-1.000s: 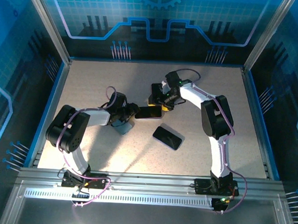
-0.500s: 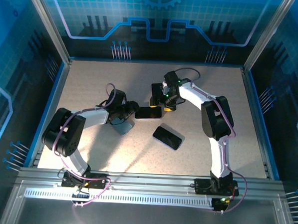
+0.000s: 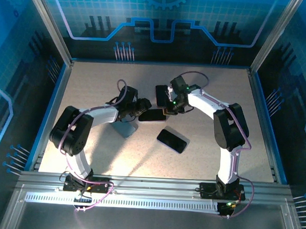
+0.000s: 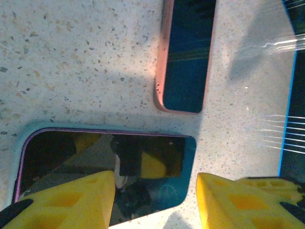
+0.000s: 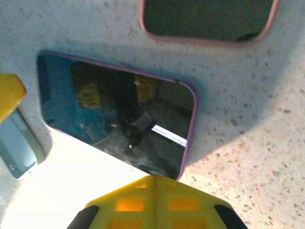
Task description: Put the phone into the phone case
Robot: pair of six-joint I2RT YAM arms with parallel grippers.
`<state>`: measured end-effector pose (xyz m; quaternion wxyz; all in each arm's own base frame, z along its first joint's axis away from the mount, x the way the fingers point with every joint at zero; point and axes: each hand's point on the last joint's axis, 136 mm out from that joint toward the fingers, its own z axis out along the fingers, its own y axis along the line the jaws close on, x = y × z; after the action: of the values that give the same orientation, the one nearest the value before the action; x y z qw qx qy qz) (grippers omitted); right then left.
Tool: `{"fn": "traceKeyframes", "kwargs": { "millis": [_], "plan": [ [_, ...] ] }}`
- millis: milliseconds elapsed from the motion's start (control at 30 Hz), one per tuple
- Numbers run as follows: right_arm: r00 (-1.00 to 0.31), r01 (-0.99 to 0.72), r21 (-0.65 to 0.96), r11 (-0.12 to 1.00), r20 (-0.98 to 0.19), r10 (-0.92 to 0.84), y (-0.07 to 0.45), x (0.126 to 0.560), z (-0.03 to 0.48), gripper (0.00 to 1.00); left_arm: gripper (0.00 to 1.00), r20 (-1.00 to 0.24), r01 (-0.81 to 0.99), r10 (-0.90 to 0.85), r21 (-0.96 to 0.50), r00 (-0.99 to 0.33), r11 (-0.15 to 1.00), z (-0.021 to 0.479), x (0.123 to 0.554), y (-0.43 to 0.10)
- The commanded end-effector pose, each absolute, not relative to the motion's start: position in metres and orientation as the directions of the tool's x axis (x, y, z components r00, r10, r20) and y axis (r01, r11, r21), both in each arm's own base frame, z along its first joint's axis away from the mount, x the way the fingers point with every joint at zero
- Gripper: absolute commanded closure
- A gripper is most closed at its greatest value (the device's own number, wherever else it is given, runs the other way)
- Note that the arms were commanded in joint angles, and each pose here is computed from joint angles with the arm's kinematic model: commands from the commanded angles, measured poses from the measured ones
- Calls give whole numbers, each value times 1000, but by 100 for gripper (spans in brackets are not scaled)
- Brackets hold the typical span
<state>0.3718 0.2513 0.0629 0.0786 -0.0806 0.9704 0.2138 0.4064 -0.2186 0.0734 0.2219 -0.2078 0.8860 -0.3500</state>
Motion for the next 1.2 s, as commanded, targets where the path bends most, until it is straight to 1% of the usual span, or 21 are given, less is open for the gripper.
{"fn": "traceKeyframes", "kwargs": {
  "millis": [0,533,700,800,1167],
  "plan": [
    [-966,-227,388,893,-206,-156,252,368,60,100,51,-253,-198,-509,-712,-823,674,72,414,-225],
    [-974,-219,384,897,-146,-175,252,359,25,100,51,-228,-239,-514,-684,-827,689,54,414,-222],
    [-974,-226,353,908,-109,-200,252,350,10,100,51,-222,-249,-513,-675,-829,695,50,412,-220],
    [-968,-251,305,919,-93,-234,250,345,1,100,51,-220,-255,-512,-667,-830,700,47,410,-219],
    [-938,-323,212,922,62,-342,241,297,-46,100,51,-184,-308,-514,-618,-838,723,20,390,-207]
  ]
}}
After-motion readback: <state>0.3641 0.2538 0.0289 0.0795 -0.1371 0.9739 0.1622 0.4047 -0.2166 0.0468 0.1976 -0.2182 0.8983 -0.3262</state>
